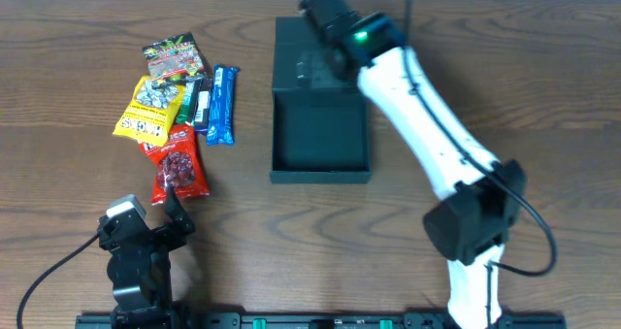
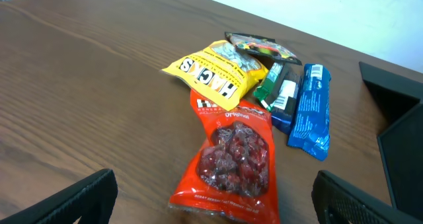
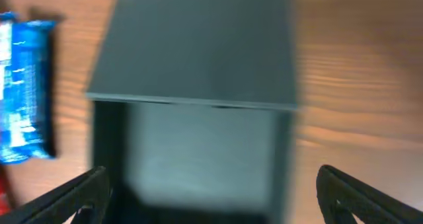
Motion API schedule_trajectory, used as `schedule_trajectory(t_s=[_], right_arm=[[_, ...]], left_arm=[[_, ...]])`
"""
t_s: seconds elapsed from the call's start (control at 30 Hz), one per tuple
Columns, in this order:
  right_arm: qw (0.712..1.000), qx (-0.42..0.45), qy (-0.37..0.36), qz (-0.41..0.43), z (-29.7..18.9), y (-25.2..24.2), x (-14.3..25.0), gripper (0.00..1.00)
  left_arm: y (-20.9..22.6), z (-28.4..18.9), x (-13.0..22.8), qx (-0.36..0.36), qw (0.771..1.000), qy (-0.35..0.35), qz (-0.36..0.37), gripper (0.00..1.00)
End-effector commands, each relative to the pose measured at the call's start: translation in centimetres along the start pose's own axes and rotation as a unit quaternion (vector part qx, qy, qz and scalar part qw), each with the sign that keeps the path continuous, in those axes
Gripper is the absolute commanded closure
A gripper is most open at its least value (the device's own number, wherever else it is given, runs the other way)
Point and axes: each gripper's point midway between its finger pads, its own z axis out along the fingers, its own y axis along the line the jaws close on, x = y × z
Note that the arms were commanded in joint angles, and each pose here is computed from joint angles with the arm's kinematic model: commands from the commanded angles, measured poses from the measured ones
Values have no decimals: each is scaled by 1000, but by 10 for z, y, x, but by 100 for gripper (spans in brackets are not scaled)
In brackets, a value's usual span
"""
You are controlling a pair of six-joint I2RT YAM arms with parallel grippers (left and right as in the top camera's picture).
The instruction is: Pack container
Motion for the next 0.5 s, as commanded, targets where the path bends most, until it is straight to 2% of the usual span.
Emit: schedule_trajectory(t_s=[0.0,0.2,0.3,0.37,0.4,0.47], right_arm=[[998,61,24,-1,19,-46,3,1],[994,34,99,0,71,-66,43,4],[993,-1,120,-8,93,-63,60,9],[991,-22,128,-16,101,-58,67,17],[991,-29,132,-17,108,-57,73,30],[990,-29,134,-17,113,-58,78,63]], left_arm=[[3,3,8,-5,1000,8,-3,5],[3,3,8,-5,1000,8,-3,5],[3,3,8,-5,1000,8,-3,5],[3,3,8,-5,1000,8,-3,5],[3,3,8,-5,1000,8,-3,5],[3,3,8,-5,1000,8,-3,5]])
